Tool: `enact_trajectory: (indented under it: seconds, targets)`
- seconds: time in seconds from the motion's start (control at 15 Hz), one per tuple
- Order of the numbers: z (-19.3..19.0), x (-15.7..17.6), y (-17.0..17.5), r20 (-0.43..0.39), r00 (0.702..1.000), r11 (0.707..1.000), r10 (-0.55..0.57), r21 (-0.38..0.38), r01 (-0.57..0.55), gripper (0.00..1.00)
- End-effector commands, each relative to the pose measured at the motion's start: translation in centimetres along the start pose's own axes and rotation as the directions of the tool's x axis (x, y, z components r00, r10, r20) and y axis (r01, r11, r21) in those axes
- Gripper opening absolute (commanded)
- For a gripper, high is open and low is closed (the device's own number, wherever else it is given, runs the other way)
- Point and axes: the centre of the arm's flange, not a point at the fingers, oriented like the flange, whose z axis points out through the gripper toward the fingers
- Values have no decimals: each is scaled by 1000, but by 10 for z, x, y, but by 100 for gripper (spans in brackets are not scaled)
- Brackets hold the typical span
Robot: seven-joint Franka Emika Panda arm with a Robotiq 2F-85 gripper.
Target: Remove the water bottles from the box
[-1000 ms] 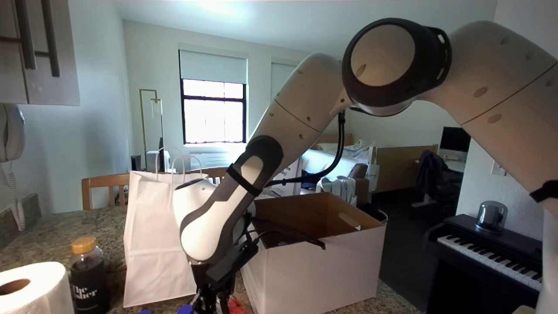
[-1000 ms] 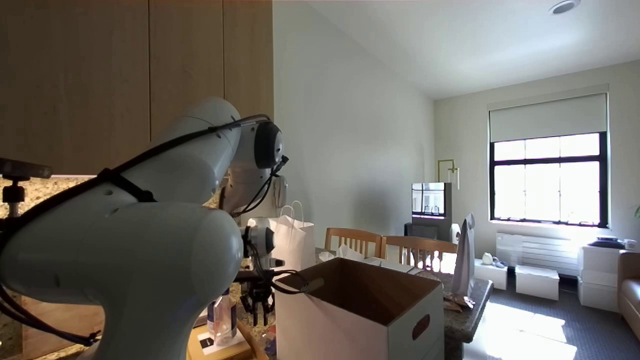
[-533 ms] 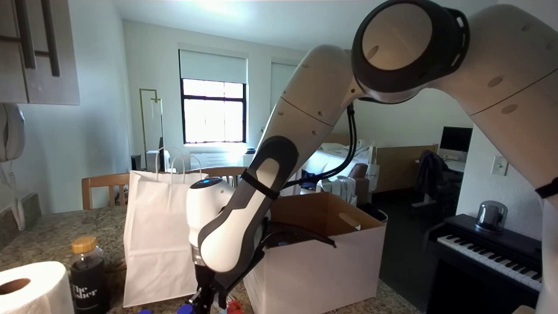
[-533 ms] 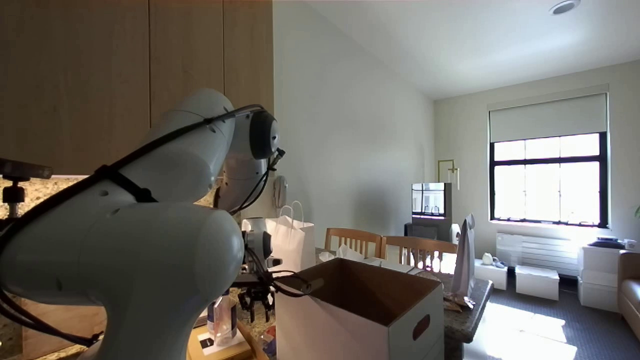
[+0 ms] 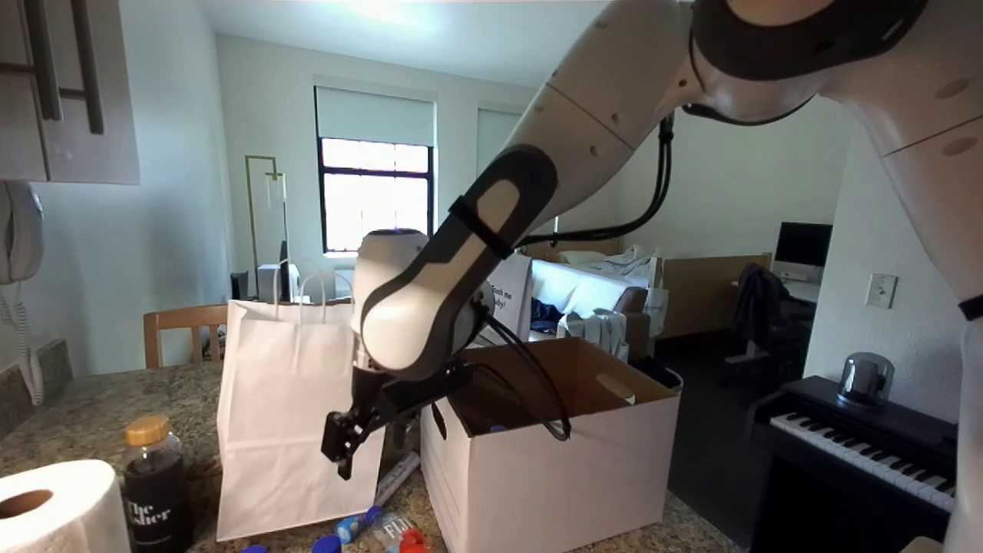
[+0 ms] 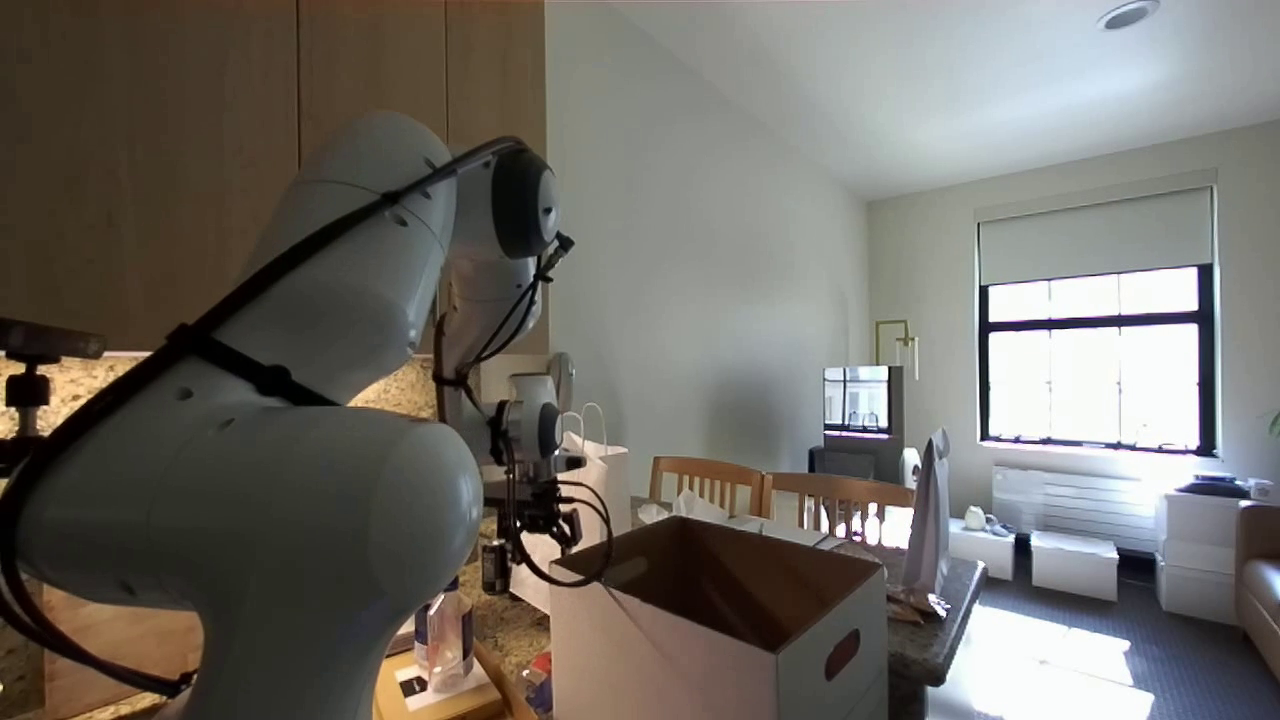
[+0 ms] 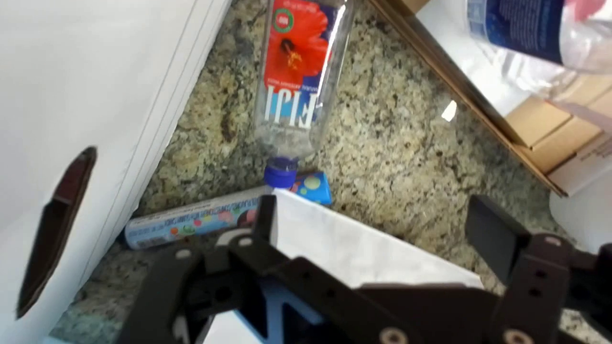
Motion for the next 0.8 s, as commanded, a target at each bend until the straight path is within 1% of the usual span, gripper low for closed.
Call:
enact_trajectory:
  seconds: [0.0,0.13,0.33,0.47,0.73]
  targets:
    - [-59,3,31,-37,997,997,69,49,-67,100]
    - [-81,9,50,-61,991,991,116,80,-111,100]
    - [-102,11,81,-79,982,980,169,119,-159,100]
    - [-112,7,106,-95,974,971,206,146,-191,100]
    - [-133,-9,176,-101,963,950,251,217,-225,100]
